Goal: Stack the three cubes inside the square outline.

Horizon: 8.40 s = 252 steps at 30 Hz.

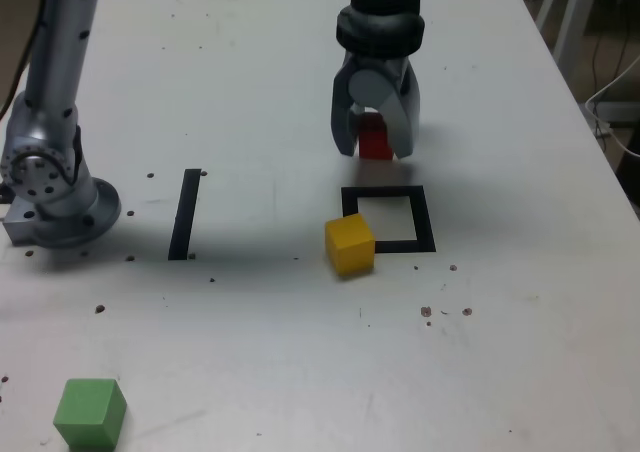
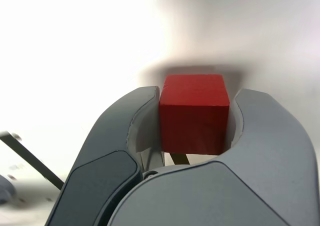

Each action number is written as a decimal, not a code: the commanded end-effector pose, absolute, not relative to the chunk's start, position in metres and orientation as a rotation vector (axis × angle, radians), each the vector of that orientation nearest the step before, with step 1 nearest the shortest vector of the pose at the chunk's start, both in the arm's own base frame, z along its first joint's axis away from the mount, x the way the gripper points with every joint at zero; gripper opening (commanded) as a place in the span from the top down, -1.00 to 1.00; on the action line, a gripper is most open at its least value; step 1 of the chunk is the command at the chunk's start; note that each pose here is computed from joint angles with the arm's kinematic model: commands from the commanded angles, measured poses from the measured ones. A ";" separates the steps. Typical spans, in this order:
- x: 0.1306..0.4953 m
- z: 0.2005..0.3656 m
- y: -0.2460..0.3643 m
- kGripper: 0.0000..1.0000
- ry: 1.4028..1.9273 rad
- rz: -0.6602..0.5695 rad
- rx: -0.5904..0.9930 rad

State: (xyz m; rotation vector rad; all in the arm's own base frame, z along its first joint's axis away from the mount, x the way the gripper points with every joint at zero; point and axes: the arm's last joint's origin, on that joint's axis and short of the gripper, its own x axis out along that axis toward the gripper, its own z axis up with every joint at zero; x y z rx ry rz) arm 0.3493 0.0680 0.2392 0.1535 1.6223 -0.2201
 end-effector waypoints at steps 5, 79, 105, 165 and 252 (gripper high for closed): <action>0.344 0.243 0.046 0.37 1.611 -0.215 0.094; 0.353 0.200 0.006 -0.82 1.655 -0.202 0.008; 0.314 0.241 -0.007 -0.99 1.611 -0.091 0.130; 0.322 0.206 -0.091 0.37 1.775 -0.069 0.085; 0.362 0.255 -0.036 0.38 1.717 -0.101 0.233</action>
